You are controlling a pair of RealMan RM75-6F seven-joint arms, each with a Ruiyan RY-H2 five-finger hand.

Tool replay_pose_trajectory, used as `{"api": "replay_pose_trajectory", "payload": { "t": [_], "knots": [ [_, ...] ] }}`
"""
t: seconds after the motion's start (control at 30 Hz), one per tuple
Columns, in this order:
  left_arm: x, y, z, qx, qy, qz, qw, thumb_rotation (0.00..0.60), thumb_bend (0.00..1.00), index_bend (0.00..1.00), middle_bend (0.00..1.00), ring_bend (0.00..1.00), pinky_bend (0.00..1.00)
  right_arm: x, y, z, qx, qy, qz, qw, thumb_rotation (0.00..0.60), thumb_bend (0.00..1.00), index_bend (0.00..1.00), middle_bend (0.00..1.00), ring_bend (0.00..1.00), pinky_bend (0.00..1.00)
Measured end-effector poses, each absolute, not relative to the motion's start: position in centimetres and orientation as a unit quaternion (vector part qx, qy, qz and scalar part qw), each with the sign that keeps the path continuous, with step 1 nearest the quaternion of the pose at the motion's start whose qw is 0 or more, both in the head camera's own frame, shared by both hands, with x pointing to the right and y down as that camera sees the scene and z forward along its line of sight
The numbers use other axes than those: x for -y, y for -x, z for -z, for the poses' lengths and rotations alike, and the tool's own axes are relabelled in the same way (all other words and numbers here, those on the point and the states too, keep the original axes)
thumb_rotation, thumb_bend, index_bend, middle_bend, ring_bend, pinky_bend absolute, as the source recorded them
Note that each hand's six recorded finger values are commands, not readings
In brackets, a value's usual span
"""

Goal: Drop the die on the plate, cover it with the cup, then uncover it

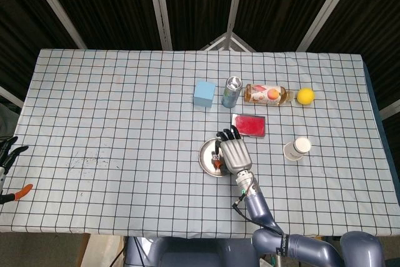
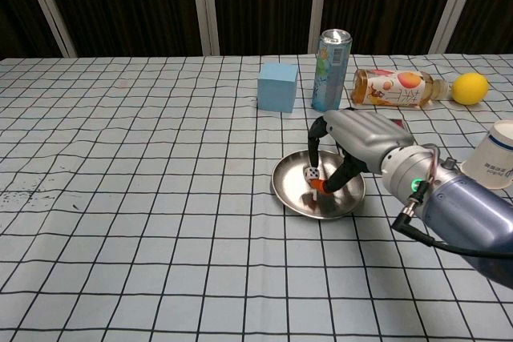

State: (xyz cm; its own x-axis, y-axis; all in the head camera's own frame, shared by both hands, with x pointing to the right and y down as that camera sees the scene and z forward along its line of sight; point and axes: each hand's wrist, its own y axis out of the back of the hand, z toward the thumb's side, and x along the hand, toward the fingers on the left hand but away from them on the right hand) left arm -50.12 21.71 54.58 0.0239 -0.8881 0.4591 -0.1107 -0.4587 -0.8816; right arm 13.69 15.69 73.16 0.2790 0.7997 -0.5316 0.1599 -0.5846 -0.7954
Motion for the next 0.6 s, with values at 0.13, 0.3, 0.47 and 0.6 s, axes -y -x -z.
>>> {"api": "replay_pose_trajectory", "payload": {
  "t": [0.13,0.3,0.47,0.6],
  "knots": [
    [-21.69,50.19,-54.63,-0.396,0.63,0.577,0.336,0.6,0.29,0.16,0.0,0.0,0.02,-15.91,-13.6,-73.95,0.318,0.734,-0.51,0.316,0.6,0.46,0.67,0.25,0.13,0.0],
    [-21.65,50.14,-54.69,-0.395,0.63,0.577,0.337,0.6,0.29,0.16,0.0,0.0,0.02,-15.89,-13.68,-74.32,0.319,0.732,-0.514,0.312,0.6,0.24,0.52,0.2,0.09,0.0],
    [-21.66,50.13,-54.7,-0.395,0.63,0.578,0.337,0.6,0.29,0.16,0.0,0.0,0.02,-15.61,-13.84,-74.31,0.322,0.728,-0.52,0.309,0.6,0.18,0.4,0.16,0.07,0.0],
    [-21.64,50.17,-54.68,-0.396,0.63,0.578,0.336,0.6,0.29,0.16,0.0,0.0,0.02,-15.21,-14.14,-74.03,0.328,0.726,-0.521,0.306,0.6,0.18,0.34,0.14,0.06,0.0]
  ]
}}
